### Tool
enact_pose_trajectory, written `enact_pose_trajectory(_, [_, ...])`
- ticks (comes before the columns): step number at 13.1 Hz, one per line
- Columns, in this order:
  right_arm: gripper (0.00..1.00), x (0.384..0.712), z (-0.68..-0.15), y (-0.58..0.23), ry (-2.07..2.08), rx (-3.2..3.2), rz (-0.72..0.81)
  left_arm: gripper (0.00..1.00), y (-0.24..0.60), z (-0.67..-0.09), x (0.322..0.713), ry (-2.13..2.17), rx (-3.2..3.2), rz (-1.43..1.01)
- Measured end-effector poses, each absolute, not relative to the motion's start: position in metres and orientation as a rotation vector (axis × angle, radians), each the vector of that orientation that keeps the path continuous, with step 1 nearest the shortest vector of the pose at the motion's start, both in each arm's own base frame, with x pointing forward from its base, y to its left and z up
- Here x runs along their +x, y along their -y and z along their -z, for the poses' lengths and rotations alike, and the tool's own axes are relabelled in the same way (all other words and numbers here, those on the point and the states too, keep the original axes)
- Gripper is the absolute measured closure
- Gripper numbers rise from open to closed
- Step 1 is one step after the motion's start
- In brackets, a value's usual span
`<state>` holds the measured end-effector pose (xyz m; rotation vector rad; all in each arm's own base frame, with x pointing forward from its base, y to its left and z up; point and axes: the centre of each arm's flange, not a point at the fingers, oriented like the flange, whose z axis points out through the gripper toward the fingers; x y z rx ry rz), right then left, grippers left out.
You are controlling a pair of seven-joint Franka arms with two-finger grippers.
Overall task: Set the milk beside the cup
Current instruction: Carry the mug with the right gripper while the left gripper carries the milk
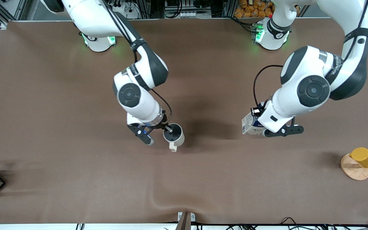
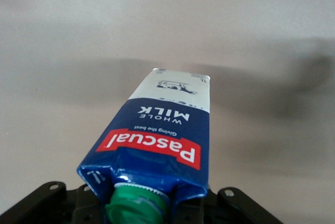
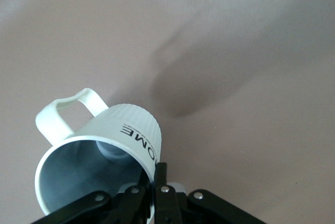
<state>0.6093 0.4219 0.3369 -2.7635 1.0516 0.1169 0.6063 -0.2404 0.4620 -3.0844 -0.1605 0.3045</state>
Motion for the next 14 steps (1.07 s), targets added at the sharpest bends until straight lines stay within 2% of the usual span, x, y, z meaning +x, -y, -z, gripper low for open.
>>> enact_pose_trajectory(7, [0.96,0.597,-0.298,-0.453,-1.078,-2.746,-0.093,0.64,0.295,-0.486,0.568,0.165,-3.088,-0.334])
enact_pose_trajectory(14, [0.93,0.588,-0.266,-0.468,-1.094,-2.75,-0.089,0.64,0.306,-0.492,0.556,0.162,-3.074,-0.353])
